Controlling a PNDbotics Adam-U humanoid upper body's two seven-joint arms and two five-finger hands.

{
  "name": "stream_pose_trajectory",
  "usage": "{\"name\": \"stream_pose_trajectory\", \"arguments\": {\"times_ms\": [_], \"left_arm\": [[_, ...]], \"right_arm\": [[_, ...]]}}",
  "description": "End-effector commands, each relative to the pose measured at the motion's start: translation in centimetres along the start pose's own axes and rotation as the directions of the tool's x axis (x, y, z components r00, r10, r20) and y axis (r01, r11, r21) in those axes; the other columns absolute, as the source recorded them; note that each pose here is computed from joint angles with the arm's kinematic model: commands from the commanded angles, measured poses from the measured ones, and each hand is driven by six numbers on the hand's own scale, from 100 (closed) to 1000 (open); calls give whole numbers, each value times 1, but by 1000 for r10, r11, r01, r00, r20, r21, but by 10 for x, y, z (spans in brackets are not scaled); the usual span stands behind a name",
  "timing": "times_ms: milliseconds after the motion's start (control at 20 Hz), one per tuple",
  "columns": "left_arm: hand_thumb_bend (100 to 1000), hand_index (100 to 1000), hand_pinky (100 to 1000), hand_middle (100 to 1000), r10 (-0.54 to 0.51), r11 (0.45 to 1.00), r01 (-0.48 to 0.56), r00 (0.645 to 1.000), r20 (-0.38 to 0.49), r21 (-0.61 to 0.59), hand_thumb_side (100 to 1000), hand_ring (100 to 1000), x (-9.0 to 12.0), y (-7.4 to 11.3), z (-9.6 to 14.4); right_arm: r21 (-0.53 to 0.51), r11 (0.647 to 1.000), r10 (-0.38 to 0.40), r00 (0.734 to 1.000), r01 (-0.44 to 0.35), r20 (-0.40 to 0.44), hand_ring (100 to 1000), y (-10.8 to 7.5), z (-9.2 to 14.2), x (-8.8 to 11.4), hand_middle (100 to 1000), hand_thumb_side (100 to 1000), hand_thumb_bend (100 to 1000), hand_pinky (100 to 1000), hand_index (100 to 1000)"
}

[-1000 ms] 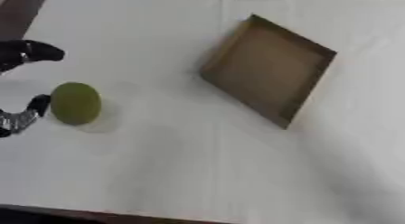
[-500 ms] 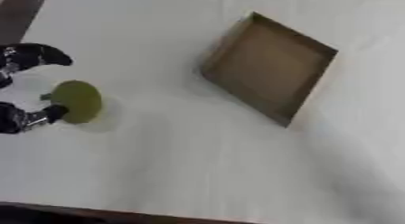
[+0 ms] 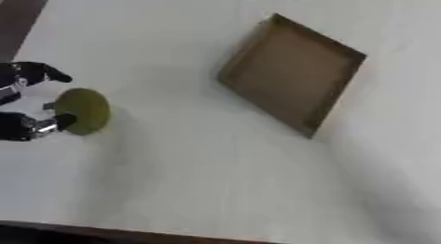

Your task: Pick up objects on the table and place them in the box.

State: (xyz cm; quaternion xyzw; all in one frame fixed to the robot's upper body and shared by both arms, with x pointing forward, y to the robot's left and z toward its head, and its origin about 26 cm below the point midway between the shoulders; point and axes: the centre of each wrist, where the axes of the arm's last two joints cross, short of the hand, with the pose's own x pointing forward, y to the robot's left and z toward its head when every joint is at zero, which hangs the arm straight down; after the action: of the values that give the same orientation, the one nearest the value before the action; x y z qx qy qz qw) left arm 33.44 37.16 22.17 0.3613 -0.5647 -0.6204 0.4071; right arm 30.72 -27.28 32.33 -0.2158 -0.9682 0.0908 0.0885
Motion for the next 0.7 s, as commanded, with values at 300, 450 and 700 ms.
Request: {"name": "stream_pose_trajectory", "arguments": {"times_ms": [300, 450, 700], "left_arm": [[435, 925, 946, 787, -14, 998, 15, 1000, 3, -63, 816, 921, -9, 0, -8], [413, 917, 922, 775, -6, 998, 7, 1000, 21, -61, 794, 901, -6, 1, -11], [371, 902, 889, 731, 7, 999, -5, 999, 35, -37, 757, 860, -2, 3, -15]], "right_arm": [[3, 1000, -4, 1000, 4, 20, 710, -2, -3, 5, 606, 524, 100, 848, 686], [2, 1000, -6, 1000, 6, 14, 710, -2, -2, 4, 606, 524, 100, 849, 687], [3, 1000, -8, 1000, 8, 8, 711, -2, -1, 4, 606, 524, 100, 850, 687]]}}
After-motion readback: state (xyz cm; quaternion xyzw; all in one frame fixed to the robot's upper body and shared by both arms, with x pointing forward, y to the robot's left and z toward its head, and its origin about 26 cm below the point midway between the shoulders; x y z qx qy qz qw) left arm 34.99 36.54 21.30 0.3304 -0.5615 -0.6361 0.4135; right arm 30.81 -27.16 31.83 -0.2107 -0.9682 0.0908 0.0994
